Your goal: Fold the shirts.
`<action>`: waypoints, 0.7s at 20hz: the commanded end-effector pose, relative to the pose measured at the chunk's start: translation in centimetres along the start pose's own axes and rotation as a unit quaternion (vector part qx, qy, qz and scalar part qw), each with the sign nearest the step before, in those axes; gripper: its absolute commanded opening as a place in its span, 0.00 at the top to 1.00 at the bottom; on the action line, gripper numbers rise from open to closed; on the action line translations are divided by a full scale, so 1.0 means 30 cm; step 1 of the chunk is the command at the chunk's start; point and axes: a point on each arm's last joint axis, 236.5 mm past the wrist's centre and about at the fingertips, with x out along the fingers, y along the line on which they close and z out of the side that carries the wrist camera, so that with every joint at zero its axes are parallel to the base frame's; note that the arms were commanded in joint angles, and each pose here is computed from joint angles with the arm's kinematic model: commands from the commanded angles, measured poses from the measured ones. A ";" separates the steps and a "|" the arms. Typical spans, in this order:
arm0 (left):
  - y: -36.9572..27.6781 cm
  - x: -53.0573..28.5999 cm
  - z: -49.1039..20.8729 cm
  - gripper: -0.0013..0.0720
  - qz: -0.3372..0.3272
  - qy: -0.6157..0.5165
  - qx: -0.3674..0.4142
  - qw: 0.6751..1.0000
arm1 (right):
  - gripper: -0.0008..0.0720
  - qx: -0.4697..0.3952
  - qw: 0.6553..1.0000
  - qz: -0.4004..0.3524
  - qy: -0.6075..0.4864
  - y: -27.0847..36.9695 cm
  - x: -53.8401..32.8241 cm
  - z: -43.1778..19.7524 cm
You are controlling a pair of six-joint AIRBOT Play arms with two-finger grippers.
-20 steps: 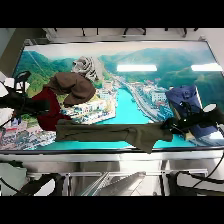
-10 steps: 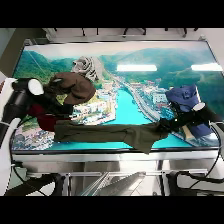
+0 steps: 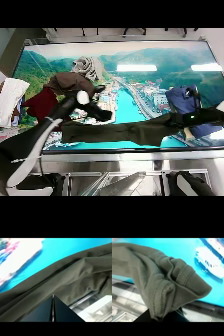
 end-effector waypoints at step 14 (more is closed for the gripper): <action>-0.453 0.306 0.102 0.96 -0.050 0.027 0.079 0.995 | 0.95 -0.066 0.998 0.011 0.010 0.295 -0.147 0.036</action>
